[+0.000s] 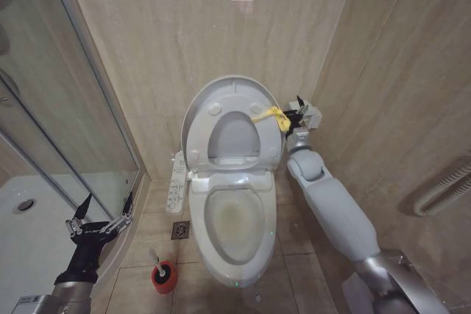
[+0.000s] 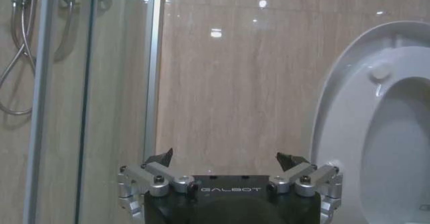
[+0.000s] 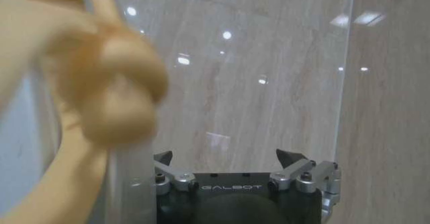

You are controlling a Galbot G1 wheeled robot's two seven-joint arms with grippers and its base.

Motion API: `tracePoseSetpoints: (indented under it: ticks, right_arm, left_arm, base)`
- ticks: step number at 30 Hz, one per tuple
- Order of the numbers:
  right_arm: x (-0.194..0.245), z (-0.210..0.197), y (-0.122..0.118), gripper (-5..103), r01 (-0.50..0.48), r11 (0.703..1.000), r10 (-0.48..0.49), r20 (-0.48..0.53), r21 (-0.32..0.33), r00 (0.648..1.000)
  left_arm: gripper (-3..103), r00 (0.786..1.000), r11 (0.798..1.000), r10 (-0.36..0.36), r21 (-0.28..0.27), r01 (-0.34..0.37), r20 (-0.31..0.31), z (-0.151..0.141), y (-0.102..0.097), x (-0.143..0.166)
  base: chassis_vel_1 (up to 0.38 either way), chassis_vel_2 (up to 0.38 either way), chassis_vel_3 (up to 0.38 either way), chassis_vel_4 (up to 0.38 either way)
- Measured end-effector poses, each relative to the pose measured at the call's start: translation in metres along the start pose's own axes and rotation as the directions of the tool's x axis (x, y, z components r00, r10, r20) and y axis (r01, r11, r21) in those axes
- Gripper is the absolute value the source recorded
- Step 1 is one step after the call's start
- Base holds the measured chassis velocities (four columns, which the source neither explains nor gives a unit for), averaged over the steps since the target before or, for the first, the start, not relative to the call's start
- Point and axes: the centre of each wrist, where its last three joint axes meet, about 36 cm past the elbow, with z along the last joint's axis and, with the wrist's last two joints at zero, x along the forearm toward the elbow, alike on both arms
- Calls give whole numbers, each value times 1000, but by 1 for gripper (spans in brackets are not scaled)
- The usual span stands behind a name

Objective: Open the toilet lid, clean the toilet bowl with a toilet brush, close the toilet lid, and flush.

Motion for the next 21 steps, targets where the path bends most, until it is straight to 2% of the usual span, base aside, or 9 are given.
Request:
tracePoseSetpoints:
  ticks: [7, 14, 21]
  right_arm:
    - [42, -1, -10, 100, 4, 1000, -5, -29, -15, 1000]
    - [114, 6, -30, 100, -31, 999, 27, -97, -42, 995]
    - [166, -8, -50, 100, -52, 998, 47, -109, -38, 993]
  left_arm:
    - [100, 1000, 1000, 0, 0, 0, 0, 0, 0, 0]
    - [100, 1000, 1000, 0, 0, 0, 0, 0, 0, 0]
    - [100, 1000, 1000, 0, 0, 0, 0, 0, 0, 0]
  base:
    - [0, 0, 0, 0]
    - [0, 0, 0, 0]
    - [0, 0, 0, 0]
